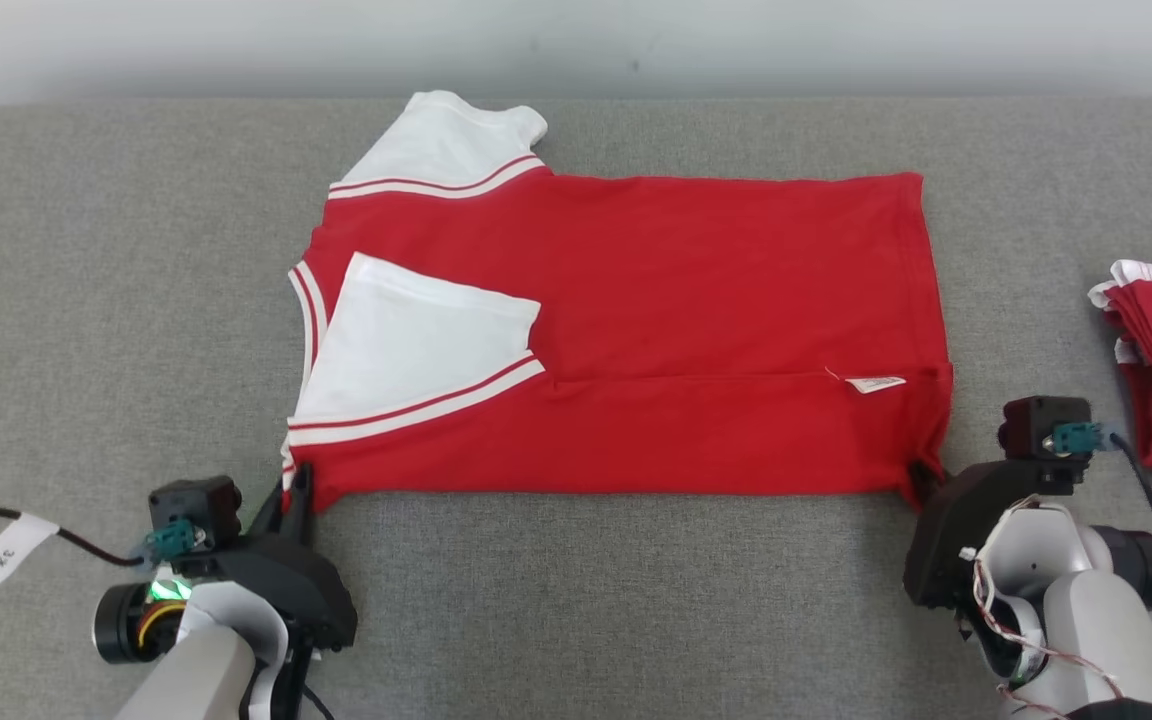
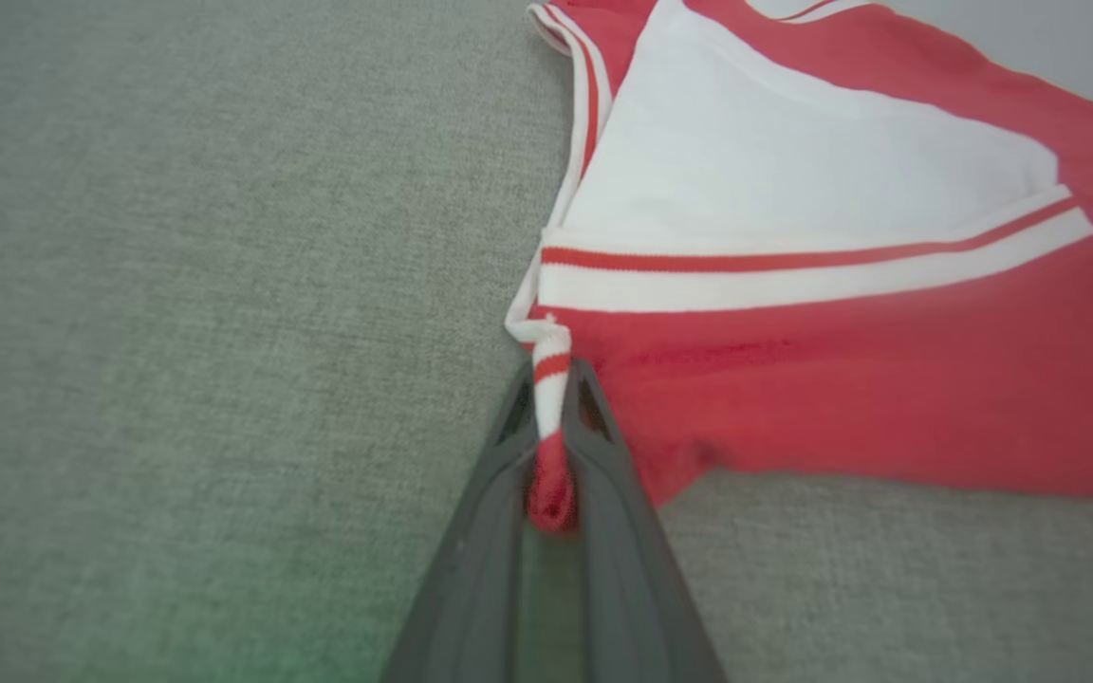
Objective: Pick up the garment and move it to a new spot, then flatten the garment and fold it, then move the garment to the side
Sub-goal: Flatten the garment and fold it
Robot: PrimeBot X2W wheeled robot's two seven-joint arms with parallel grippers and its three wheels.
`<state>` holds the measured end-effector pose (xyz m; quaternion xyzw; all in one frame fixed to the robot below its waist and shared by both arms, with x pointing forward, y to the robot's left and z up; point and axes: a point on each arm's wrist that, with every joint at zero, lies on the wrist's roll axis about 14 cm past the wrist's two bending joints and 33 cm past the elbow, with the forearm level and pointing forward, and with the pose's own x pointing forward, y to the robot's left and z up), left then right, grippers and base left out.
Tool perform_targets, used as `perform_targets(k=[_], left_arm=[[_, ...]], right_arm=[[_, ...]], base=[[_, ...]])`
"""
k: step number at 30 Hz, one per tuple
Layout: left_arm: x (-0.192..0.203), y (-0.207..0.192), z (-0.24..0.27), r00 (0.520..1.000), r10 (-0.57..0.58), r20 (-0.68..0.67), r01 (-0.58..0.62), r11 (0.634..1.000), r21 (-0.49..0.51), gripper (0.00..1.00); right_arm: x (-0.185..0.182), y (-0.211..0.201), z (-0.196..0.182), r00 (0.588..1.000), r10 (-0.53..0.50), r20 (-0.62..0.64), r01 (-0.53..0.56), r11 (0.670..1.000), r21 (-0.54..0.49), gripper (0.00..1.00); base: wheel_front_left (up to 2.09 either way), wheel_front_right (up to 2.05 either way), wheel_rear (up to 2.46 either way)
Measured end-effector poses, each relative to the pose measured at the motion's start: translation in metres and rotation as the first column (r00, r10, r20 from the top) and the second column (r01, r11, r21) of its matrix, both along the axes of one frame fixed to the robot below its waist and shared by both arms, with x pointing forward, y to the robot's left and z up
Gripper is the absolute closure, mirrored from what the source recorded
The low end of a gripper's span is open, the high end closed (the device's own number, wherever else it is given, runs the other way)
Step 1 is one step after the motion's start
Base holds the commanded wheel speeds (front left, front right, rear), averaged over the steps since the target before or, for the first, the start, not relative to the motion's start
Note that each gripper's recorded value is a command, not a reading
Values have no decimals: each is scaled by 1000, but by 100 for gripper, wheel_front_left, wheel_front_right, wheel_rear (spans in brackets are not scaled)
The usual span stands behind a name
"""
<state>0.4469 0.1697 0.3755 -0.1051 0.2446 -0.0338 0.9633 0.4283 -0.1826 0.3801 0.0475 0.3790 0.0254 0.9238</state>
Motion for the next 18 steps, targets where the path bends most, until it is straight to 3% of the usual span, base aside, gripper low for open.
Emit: perform_targets(k=[14, 18], left_arm=[[-48, 8, 12, 1000, 2, 29, 0, 998, -59, 100], [-64, 11, 14, 1000, -3, 13, 3, 999, -42, 100]], right_arm=[[-40, -21, 45, 990, -86, 110, 79, 995, 66, 100], [-61, -26, 47, 991, -100, 87, 94, 993, 76, 100]], base=[[0, 0, 0], [0, 0, 0]])
